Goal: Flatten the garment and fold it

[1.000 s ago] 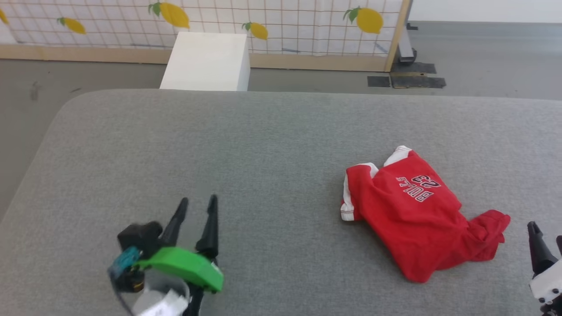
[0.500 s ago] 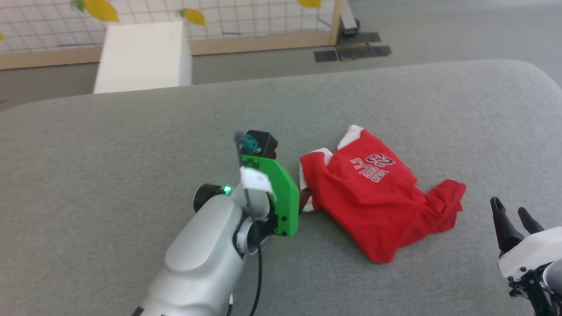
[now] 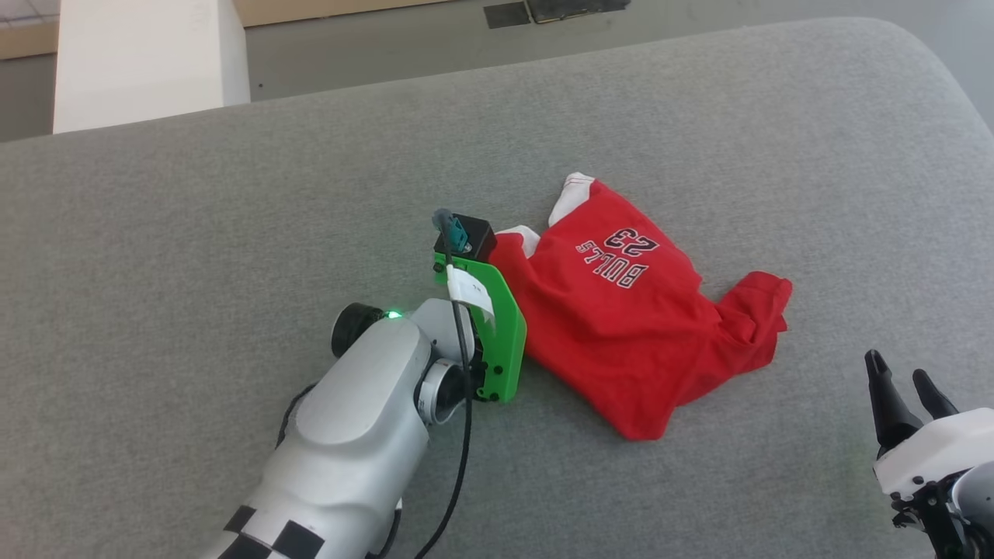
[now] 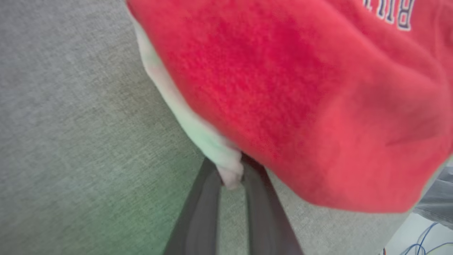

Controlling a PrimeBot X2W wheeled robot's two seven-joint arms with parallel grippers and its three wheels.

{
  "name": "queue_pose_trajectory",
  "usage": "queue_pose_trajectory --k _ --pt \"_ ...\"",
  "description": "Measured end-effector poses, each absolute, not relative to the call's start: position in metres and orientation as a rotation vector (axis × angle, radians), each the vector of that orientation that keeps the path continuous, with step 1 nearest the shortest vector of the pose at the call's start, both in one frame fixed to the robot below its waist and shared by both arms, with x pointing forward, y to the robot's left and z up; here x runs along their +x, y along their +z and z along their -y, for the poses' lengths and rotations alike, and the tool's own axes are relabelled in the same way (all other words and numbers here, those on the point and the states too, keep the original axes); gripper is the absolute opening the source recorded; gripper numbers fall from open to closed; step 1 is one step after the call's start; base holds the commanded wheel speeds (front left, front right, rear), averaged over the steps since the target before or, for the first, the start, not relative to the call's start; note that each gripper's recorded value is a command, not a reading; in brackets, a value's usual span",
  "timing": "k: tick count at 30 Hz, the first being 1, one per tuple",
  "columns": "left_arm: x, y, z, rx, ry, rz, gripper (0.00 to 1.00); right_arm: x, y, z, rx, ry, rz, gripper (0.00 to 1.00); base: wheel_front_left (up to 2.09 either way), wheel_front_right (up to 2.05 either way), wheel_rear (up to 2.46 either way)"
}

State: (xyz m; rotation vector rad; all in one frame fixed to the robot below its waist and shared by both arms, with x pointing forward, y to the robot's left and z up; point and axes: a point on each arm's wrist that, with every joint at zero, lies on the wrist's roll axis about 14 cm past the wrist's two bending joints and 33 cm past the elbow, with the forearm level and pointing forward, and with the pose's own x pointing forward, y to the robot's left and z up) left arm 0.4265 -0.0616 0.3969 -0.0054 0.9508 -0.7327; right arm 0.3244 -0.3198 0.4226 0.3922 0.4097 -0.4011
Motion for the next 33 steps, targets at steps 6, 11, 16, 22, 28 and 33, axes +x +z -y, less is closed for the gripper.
queue_pose_trajectory --k 6,11,16,22,28,33 --pt "0.449 0.431 0.051 -0.132 -0.682 -0.815 0.0 0.335 0.422 0.31 0.369 -0.361 -0.424 1.0 0.0 0.0 0.0" --pt "0.484 0.49 0.013 -0.191 -0.558 -0.601 0.0 0.35 0.426 0.29 0.366 -0.288 -0.424 1.0 0.0 0.0 0.0" --pt "0.494 0.524 -0.054 -0.244 -0.382 -0.485 0.0 0.366 0.434 0.263 0.369 -0.197 -0.409 1.0 0.0 0.0 0.0" --pt "0.408 0.425 -0.126 -0.338 -0.154 -0.771 0.0 0.377 0.442 0.239 0.369 -0.12 -0.394 1.0 0.0 0.0 0.0" --pt "0.351 0.383 -0.135 -0.477 -0.08 -0.92 0.0 0.382 0.444 0.229 0.367 -0.088 -0.395 1.0 0.0 0.0 0.0" --pt "0.362 0.408 -0.14 -0.619 -0.065 -0.777 1.0 0.384 0.443 0.226 0.362 -0.078 -0.406 1.0 0.0 0.0 0.0"
